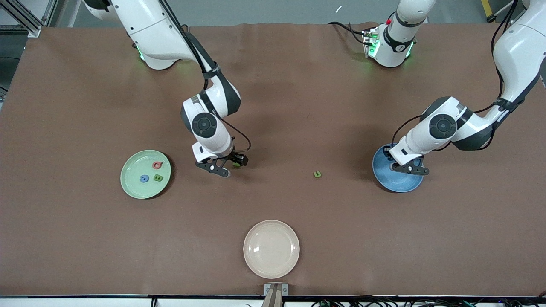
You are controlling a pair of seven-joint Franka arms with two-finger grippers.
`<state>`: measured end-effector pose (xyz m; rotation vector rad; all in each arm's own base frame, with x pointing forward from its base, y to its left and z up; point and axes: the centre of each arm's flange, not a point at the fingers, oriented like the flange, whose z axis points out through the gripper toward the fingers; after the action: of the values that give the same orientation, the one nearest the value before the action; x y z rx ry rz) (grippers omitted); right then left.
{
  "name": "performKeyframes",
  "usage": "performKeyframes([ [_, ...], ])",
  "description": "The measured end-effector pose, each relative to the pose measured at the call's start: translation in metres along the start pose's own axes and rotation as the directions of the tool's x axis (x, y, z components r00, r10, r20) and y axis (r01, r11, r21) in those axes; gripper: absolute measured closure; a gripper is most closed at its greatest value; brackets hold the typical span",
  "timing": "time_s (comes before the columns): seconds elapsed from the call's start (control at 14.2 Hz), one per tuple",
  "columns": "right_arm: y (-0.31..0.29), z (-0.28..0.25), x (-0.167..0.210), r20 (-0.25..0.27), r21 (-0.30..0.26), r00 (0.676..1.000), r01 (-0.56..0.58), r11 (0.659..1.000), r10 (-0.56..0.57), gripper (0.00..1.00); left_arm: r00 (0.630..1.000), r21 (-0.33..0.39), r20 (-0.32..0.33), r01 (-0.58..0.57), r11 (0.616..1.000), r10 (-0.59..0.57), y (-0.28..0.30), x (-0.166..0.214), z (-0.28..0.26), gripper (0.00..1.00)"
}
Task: Sort upper and lower case letters into plates
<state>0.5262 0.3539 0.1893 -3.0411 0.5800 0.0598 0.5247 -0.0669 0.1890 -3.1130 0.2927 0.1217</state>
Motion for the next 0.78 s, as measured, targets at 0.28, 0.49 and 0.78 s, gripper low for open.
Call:
performKeyframes([
  [0.28,0.0,0.02,-0.005,-0.011,0.002,1.0,0.007,1.0,-0.007,0.16,1.0,-0.002,-0.013,-0.002,1.0,0.002,0.001,0.002,-0.003,0.55],
  [0.49,-0.001,0.018,-0.005,-0.016,0.007,1.0,0.008,1.0,-0.008,0.26,0.999,-0.011,-0.051,-0.001,1.0,0.0,0.009,0.013,-0.025,0.26],
  [0.78,-0.004,0.01,-0.004,-0.029,0.008,0.999,0.025,1.0,-0.025,0.62,0.995,-0.049,-0.036,0.092,0.995,-0.094,0.043,0.033,-0.063,0.0],
])
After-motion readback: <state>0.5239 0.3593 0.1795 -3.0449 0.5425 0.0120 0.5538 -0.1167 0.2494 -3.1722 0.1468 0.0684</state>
